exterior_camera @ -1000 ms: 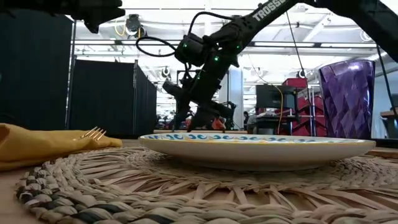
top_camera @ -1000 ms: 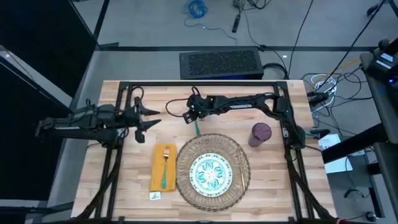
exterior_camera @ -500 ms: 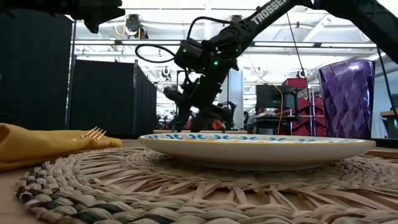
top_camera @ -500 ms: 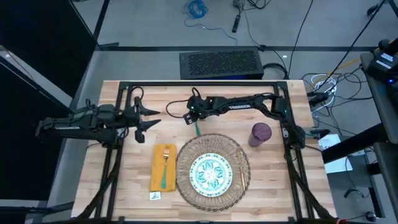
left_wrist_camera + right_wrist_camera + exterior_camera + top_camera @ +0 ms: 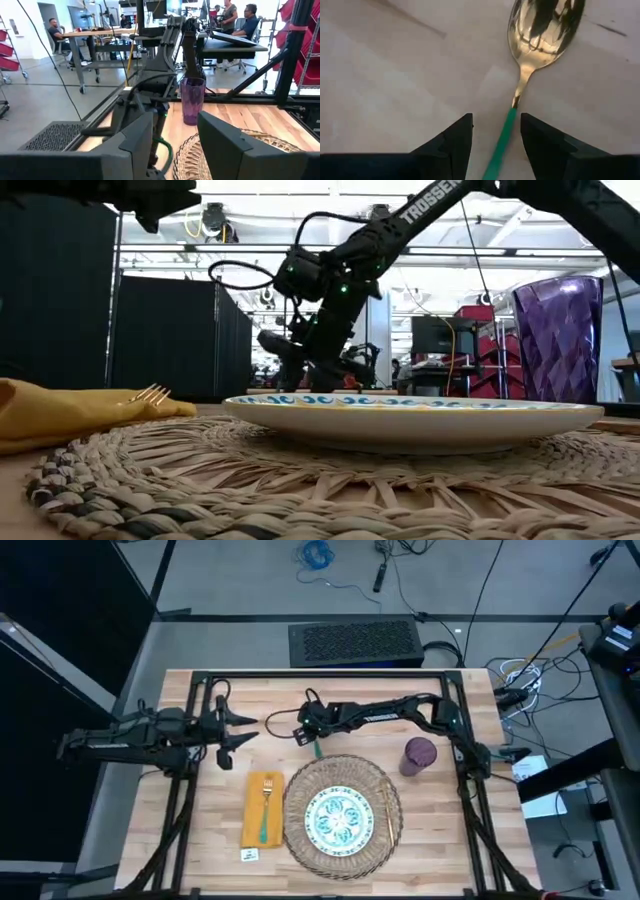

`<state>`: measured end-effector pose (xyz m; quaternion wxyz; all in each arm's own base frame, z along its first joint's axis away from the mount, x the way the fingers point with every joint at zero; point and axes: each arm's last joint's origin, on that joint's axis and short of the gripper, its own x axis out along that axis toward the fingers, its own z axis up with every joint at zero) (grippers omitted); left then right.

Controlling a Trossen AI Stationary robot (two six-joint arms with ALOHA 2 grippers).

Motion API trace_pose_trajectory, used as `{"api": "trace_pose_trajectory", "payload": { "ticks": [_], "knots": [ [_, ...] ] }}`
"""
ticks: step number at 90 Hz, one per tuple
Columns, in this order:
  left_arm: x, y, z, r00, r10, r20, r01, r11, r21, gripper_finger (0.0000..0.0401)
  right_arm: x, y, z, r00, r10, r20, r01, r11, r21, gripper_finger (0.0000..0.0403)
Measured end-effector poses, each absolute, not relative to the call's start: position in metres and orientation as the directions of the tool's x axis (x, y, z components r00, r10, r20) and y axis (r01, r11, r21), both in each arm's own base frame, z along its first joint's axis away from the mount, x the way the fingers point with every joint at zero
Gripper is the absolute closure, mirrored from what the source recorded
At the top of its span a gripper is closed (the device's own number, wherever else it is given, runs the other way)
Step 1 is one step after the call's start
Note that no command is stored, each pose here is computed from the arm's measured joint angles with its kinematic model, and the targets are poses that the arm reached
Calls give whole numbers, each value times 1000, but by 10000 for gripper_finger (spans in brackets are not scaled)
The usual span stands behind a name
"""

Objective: Set table place
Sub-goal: Put the green table spoon to the right of the gold table knife on the brown table mat

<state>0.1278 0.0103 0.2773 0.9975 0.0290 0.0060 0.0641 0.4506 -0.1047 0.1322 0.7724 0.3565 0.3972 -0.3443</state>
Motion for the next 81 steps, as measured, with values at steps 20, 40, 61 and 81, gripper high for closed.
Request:
{"api": "trace_pose_trajectory", "payload": {
  "ticks": [20,40,61,81],
  "knots": [
    [128,10,277,992,128,-7,-128,990,59,260,449,-105,128,427,-249,-870,825,500,262,316],
    [128,10,277,992,128,-8,-127,990,59,260,448,-106,126,402,-274,-873,835,500,228,392],
    [128,10,277,992,128,-7,-128,990,60,260,447,-103,135,406,-290,-867,825,525,210,401],
    [128,10,278,992,128,-3,-128,990,60,260,448,-103,201,452,-304,-838,791,572,219,402]
  ]
}}
